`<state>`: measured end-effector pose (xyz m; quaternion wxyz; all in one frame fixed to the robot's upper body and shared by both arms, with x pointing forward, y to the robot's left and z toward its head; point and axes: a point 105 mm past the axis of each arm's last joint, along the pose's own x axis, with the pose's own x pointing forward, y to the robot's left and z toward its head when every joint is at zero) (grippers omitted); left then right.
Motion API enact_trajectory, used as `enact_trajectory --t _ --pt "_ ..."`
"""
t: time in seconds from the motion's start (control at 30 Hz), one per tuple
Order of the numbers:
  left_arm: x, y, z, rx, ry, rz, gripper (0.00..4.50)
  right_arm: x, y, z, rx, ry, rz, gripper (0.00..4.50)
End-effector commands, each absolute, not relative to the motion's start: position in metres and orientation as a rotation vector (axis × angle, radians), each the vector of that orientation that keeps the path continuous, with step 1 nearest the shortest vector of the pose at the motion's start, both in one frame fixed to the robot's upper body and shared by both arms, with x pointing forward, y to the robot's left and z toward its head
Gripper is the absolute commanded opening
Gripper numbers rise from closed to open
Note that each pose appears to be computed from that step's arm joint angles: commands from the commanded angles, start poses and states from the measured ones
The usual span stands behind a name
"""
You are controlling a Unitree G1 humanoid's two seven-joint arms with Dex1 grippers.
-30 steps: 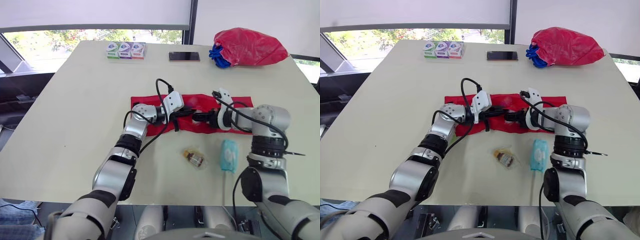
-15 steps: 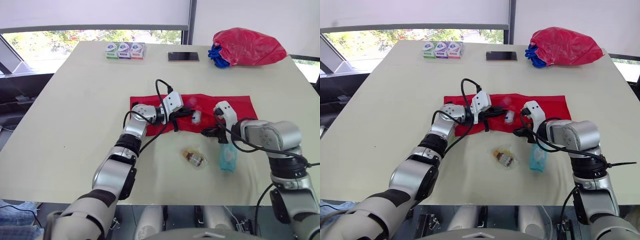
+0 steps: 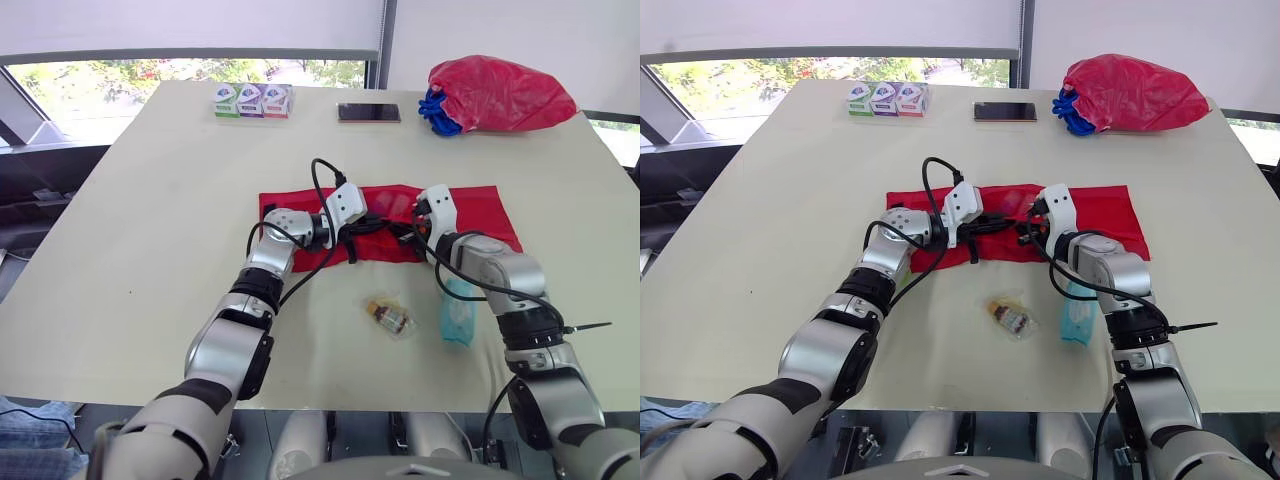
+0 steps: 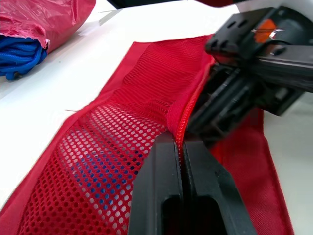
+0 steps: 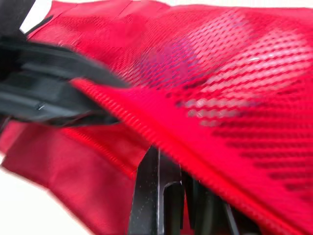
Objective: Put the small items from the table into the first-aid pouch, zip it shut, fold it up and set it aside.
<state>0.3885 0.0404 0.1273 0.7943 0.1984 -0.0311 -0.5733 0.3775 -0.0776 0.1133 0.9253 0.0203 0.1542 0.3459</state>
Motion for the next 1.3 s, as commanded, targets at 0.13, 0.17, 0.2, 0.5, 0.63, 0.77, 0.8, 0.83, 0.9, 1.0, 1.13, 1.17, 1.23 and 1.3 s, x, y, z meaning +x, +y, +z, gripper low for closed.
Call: enact_trajectory --t 0.13,0.17,0.2,0.5,0.63,0.77,0.8,0.83,0.9,1.0,1.13,1.17,1.23,1.3 --pt "0.391 0.042 0.14 0.434 -0.111 -1.222 0.0 0.341 -0.09 0.145 -0.087 0.127 0.928 0.12" --pt "0.392 0.043 0.14 0.434 -0.109 -1.22 0.0 0.334 -0.097 0.148 -0.114 0.11 0.953 0.12" --pt "0.392 0.043 0.139 0.434 -0.109 -1.219 0.0 0.33 -0.101 0.15 -0.132 0.101 0.969 0.12" --pt "0.392 0.049 0.134 0.434 -0.095 -1.211 0.0 0.261 -0.177 0.189 -0.229 0.047 1.214 1.94" --pt "0.392 0.054 0.132 0.438 -0.084 -1.208 0.0 0.231 -0.185 0.196 -0.243 0.15 1.331 4.0" --pt "0.393 0.061 0.13 0.454 -0.072 -1.204 0.0 0.216 -0.192 0.209 -0.293 0.157 1.372 4.48" --pt "0.393 0.062 0.13 0.456 -0.071 -1.203 0.0 0.216 -0.195 0.212 -0.307 0.149 1.365 4.48" --pt "0.393 0.064 0.13 0.458 -0.07 -1.201 0.0 0.216 -0.198 0.215 -0.315 0.141 1.356 4.48" --pt "0.393 0.067 0.131 0.461 -0.068 -1.198 0.0 0.219 -0.206 0.224 -0.35 0.108 1.321 4.48" --pt "0.393 0.069 0.13 0.468 -0.062 -1.197 0.0 0.222 -0.214 0.228 -0.422 0.102 1.301 4.48" --pt "0.393 0.069 0.129 0.472 -0.058 -1.201 0.0 0.229 -0.2 0.216 -0.477 0.087 1.293 4.48" --pt "0.393 0.068 0.128 0.473 -0.058 -1.203 0.0 0.231 -0.193 0.21 -0.49 0.09 1.288 4.48" --pt "0.393 0.068 0.129 0.473 -0.059 -1.205 0.0 0.223 -0.173 0.194 -0.46 0.122 1.328 4.48" --pt "0.393 0.067 0.128 0.473 -0.059 -1.206 0.0 0.22 -0.156 0.176 -0.498 0.141 1.32 4.48"
